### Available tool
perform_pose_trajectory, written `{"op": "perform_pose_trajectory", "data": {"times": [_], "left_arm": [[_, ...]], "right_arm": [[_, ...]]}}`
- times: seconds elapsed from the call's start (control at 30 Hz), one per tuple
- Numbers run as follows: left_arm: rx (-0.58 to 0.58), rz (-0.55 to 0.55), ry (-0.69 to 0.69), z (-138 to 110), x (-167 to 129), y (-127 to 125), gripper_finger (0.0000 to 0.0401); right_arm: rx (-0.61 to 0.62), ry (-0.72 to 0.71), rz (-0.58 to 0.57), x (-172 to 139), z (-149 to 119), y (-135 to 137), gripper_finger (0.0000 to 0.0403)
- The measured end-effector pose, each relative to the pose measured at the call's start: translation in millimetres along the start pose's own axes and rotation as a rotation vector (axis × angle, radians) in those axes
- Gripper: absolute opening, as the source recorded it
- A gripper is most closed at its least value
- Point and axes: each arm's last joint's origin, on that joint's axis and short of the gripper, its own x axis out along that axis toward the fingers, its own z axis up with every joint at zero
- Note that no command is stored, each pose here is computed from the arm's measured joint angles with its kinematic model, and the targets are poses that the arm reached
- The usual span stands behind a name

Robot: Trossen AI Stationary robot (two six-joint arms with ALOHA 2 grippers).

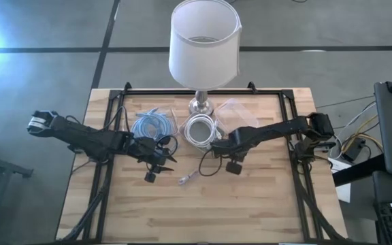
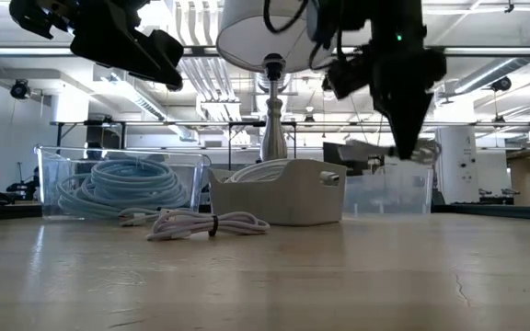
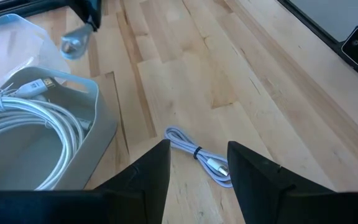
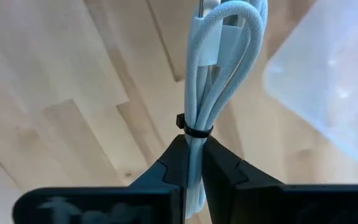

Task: Pick & Place USB Port
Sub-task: Put the white USB cable into the right transparent bin

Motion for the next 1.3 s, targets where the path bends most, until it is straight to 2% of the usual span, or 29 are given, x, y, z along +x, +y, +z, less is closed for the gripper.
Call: {"op": "perform_pose_trajectory", "data": {"times": [0.3, 0.43, 0.67, 0.93, 1.13, 1.3], "left_arm": [[0.0, 0.0, 0.0, 0.0, 0.0, -0.1, 0.0163], [0.0, 0.0, 0.0, 0.0, 0.0, -0.1, 0.0163], [0.0, 0.0, 0.0, 0.0, 0.0, -0.1, 0.0163], [0.0, 0.0, 0.0, 0.0, 0.0, -0.1, 0.0163], [0.001, -0.001, 0.0, 0.0, 0.0, -0.3, 0.0163], [0.001, -0.001, 0.0, 0.0, 0.0, -0.3, 0.0163]], "right_arm": [[-0.039, -0.073, -0.213, -25.7, 3.1, -8.4, 0.0028], [-0.065, -0.117, -0.266, -32.5, 10.1, -16.5, 0.0028], [0.005, -0.103, -0.271, -31.2, 25.8, -54.3, 0.0028], [0.212, -0.093, -0.245, -13.5, 39.3, -109.0, 0.0028], [0.298, -0.095, -0.214, 6.4, 46.4, -131.2, 0.0028], [0.315, -0.121, -0.152, 24.0, 50.2, -142.3, 0.0028]]}}
